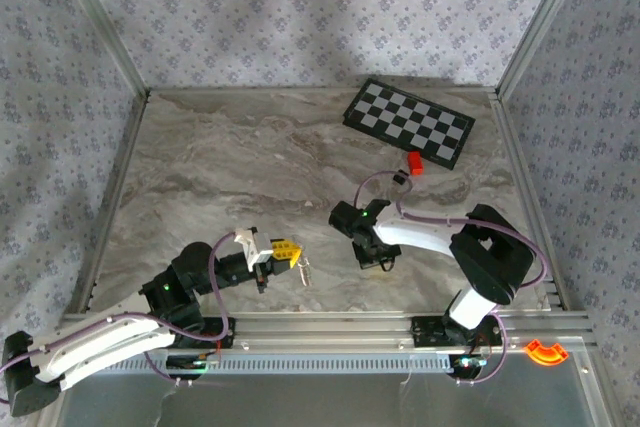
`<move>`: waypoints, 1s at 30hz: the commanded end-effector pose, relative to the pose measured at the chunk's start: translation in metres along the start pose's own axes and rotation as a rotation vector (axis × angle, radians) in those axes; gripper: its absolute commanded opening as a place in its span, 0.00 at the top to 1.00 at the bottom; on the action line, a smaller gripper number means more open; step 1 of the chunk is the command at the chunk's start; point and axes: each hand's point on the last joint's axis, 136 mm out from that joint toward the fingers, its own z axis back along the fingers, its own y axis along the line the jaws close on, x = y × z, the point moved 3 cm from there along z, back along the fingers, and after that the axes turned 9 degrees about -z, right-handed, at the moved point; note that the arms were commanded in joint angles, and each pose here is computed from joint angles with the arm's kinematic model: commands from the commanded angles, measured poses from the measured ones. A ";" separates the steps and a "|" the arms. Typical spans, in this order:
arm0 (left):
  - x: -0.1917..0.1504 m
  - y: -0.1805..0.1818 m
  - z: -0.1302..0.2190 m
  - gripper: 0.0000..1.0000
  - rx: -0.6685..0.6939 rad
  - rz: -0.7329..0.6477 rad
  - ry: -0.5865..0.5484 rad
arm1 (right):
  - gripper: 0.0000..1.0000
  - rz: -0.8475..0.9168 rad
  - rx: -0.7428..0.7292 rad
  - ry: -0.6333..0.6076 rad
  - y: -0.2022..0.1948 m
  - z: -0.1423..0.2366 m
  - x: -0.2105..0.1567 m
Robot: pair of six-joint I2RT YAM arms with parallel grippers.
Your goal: Put the keys on the keyring
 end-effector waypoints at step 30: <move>0.012 0.001 0.008 1.00 0.009 0.006 -0.061 | 0.67 -0.111 0.041 -0.017 0.005 0.015 0.007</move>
